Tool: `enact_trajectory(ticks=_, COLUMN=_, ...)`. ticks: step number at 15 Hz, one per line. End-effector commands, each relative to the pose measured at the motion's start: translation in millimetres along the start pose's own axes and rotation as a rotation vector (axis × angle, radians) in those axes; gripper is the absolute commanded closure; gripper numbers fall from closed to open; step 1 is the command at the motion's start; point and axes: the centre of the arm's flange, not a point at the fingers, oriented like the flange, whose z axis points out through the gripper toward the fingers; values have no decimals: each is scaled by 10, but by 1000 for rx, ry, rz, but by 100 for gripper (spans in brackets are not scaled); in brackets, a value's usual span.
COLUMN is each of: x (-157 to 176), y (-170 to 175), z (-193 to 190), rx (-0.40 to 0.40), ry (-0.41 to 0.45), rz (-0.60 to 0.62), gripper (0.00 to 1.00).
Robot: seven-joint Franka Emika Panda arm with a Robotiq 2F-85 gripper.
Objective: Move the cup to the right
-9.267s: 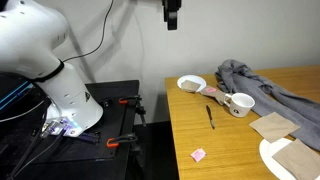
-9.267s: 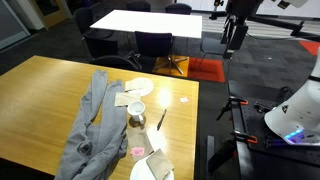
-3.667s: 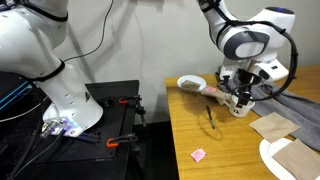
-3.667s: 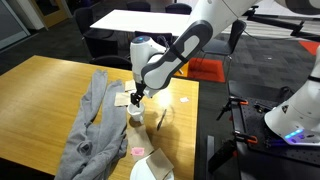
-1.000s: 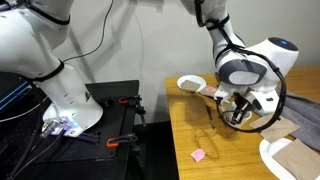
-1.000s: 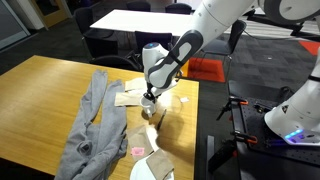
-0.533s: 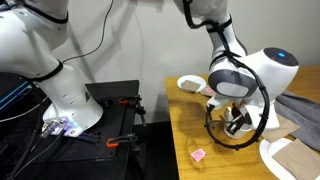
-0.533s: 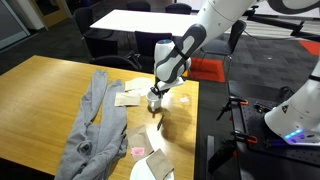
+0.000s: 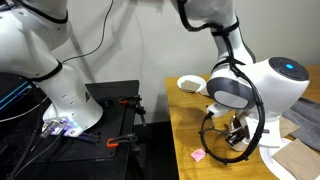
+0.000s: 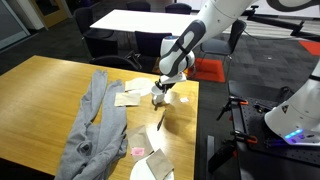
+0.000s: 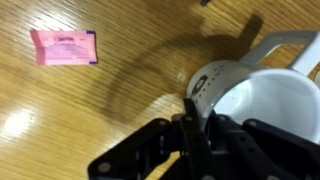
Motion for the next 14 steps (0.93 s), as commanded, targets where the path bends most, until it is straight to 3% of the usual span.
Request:
enact_trajectory(ticks=1, x=12, y=191, z=-123, rx=1, ry=16, rz=103, gripper=97)
enact_trajectory(ticks=9, x=133, y=407, z=-175, rx=-24, ry=40, rz=245, gripper=97)
enact_trajectory(ticks=10, x=131, y=421, z=-178, rx=-28, ry=43, rz=252, gripper=71)
enact_trajectory(ticks=14, x=52, y=492, z=-250, rx=-23, ry=58, rz=262, gripper=41)
